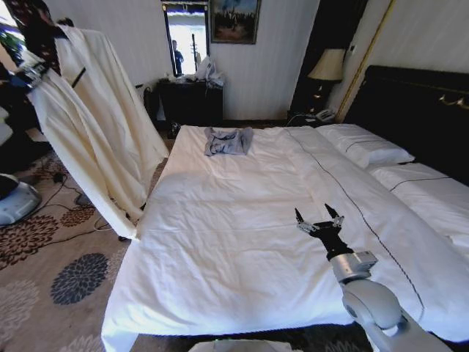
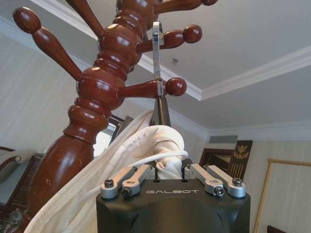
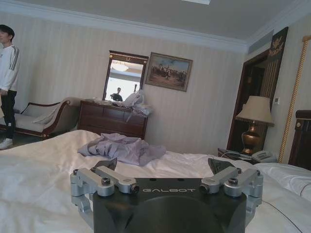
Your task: Pick up the clothes from the bed and hang them on the clothes hanger.
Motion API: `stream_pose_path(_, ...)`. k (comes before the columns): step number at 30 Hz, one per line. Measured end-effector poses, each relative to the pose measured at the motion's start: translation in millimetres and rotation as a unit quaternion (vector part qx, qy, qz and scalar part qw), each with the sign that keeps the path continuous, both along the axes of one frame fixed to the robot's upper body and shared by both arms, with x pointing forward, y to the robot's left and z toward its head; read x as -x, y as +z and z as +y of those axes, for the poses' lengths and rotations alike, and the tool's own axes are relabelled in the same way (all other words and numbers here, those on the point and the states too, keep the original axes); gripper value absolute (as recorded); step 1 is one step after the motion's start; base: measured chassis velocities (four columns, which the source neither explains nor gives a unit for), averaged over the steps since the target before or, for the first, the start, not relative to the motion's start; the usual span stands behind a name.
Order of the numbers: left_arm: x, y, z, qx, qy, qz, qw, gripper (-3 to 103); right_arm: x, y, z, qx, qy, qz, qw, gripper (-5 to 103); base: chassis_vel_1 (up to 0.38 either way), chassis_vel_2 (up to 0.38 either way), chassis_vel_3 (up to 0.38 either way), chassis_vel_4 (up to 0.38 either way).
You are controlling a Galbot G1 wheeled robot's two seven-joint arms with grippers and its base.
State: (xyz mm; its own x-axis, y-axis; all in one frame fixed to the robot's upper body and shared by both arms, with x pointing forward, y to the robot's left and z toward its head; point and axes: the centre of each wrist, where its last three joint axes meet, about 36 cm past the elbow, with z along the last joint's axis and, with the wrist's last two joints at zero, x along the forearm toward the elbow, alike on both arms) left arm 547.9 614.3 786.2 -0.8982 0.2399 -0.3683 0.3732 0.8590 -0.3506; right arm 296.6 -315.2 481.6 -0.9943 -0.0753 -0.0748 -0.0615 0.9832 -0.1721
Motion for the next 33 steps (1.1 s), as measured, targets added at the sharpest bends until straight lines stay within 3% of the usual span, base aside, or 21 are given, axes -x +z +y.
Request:
stream_pose_path(15, -6, -9, 0, -0.005, -0.002, 0.011, 0.9999, 20, 0, 0, 0, 0.0, 0.0, 0.0, 1.0, 100, 0.0, 0.0, 0.0, 0.0)
stream_pose_path(25, -39, -10, -25, -0.012, -0.028, 0.022, 0.9993, 20, 0, 0, 0, 0.0, 0.0, 0.0, 1.0, 100, 0.0, 0.0, 0.0, 0.0)
stream_pose_path(33, -41, -13, -28, -0.014, -0.03, 0.028, 0.9991, 20, 0, 0, 0, 0.0, 0.0, 0.0, 1.0, 100, 0.0, 0.0, 0.0, 0.0)
